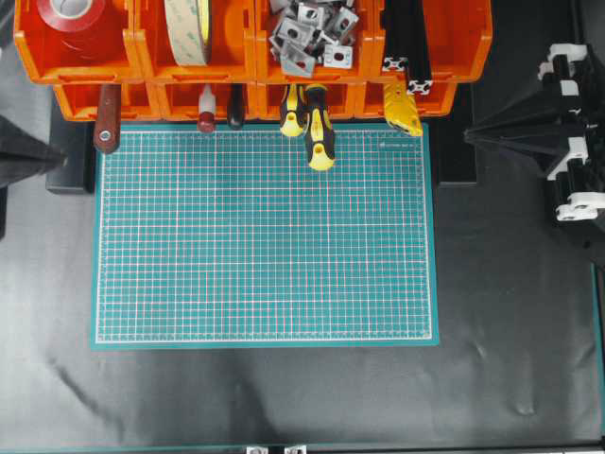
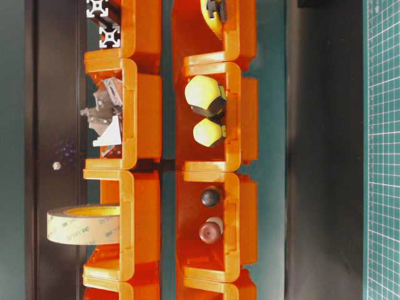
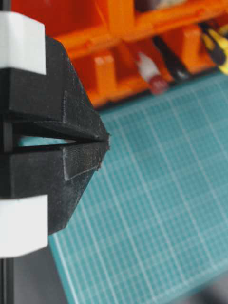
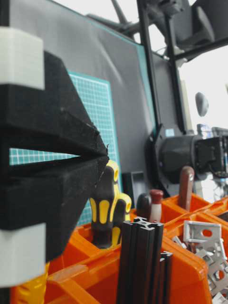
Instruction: Pick scraper from container rack with left arm.
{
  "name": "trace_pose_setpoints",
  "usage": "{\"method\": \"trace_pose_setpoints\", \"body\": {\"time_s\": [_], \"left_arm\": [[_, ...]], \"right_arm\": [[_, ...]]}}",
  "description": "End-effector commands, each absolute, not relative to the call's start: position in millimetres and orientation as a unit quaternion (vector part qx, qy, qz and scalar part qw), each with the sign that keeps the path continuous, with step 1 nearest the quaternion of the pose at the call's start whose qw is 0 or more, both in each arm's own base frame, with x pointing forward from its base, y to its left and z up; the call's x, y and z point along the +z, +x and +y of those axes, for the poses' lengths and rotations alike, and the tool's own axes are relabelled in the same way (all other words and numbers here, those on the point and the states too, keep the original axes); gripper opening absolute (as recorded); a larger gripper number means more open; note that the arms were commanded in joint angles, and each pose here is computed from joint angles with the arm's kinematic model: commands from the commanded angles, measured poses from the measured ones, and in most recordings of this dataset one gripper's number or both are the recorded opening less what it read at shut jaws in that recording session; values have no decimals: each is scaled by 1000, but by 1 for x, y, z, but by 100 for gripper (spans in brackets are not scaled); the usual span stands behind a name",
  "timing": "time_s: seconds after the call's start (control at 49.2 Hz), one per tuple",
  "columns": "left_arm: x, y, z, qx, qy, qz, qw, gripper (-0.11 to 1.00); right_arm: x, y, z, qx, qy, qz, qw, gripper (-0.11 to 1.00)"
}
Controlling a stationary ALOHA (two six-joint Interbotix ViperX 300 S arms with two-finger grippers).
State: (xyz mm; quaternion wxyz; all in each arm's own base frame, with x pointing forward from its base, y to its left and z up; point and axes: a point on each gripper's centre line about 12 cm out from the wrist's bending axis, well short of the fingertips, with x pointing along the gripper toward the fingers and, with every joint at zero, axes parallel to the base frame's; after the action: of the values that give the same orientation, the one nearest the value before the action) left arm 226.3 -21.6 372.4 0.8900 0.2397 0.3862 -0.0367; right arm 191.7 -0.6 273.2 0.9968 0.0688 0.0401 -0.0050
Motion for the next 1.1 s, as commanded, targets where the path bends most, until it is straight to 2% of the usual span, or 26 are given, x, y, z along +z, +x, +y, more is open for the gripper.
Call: {"method": "trace_pose_setpoints", "body": {"time_s": [0.0, 0.102, 0.224, 0.467, 0.589, 0.711, 1.077], "left_arm": [[385, 230, -15, 31, 284, 399, 871, 0], [385, 231, -26, 76, 293, 401, 865, 0], [367, 234, -48, 90, 300, 411, 856, 0], [333, 254, -63, 210, 363, 447, 791, 0], [313, 259, -72, 206, 386, 462, 771, 0], [298, 261, -77, 183, 400, 459, 772, 0], [295, 263, -80, 153, 401, 442, 788, 0]], "right_arm": [[281, 193, -1, -5, 73, 29, 997, 0], [280, 193, -1, -5, 73, 29, 997, 0], [279, 193, -2, -8, 74, 33, 997, 0], [279, 192, -4, -13, 74, 33, 997, 0], [278, 192, -4, -14, 74, 34, 997, 0], [277, 192, -4, -14, 74, 36, 997, 0], [270, 190, -4, -15, 74, 47, 996, 0]]}}
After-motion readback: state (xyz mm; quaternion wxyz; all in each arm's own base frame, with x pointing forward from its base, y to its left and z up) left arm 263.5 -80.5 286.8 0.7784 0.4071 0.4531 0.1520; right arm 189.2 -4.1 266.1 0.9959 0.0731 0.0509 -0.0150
